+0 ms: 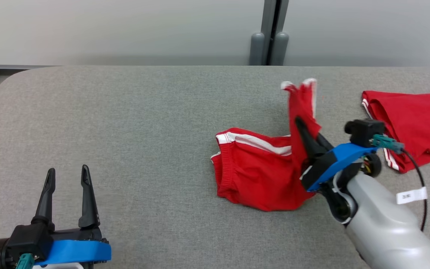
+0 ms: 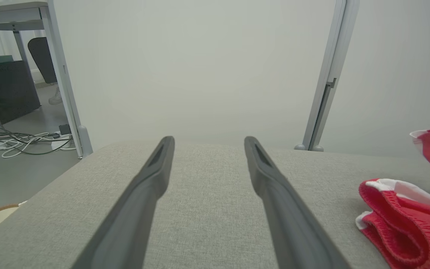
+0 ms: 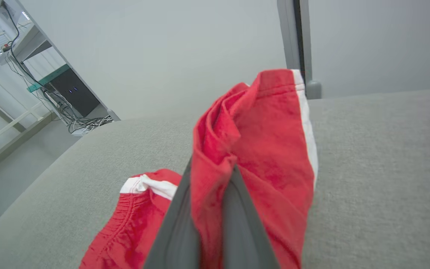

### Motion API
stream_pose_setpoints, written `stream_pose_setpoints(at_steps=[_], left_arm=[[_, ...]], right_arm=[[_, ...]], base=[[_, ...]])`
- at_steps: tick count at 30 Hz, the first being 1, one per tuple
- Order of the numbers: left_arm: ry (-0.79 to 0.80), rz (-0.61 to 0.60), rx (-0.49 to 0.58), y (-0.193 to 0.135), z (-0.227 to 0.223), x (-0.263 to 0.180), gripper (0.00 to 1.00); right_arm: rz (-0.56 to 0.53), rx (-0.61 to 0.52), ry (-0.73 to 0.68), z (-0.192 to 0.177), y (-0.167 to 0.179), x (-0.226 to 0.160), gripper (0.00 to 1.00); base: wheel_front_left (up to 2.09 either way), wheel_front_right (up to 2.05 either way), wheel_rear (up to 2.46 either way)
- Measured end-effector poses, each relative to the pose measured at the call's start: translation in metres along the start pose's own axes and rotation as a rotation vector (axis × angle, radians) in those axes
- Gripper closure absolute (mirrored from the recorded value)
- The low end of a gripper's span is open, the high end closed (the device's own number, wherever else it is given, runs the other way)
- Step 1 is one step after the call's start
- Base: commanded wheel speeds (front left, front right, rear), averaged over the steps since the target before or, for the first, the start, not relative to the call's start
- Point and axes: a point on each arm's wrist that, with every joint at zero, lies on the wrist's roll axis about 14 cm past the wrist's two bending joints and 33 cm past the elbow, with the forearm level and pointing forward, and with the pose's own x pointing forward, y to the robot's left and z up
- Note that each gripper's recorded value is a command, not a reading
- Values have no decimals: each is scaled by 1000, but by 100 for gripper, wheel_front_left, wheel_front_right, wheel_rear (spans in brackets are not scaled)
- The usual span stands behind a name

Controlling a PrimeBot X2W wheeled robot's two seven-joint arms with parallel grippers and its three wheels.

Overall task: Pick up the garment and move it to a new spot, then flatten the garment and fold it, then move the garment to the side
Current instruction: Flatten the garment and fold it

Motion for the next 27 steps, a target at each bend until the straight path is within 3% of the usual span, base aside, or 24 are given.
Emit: stream_pose_setpoints(at_steps=[9, 19, 20, 21, 22, 27], left_arm=[[-6, 35, -3, 10, 3, -11, 0], [-2, 55, -7, 15, 3, -18, 0], [0, 54, -8, 15, 2, -18, 0], [2, 52, -8, 14, 1, -18, 0], [3, 50, -8, 13, 1, -18, 0], [8, 34, -11, 8, -1, -16, 0]], right_arm=[[174, -28, 36, -15, 67, 8, 100], [251, -41, 183, -74, 96, -18, 100], [256, -41, 191, -78, 98, -20, 89], [259, -34, 191, -79, 100, -21, 11], [262, -25, 187, -80, 102, -22, 0], [288, 4, 175, -81, 114, -28, 0]], base=[[0, 0, 0], [0, 0, 0], [0, 0, 0], [0, 0, 0], [0, 0, 0], [0, 0, 0]])
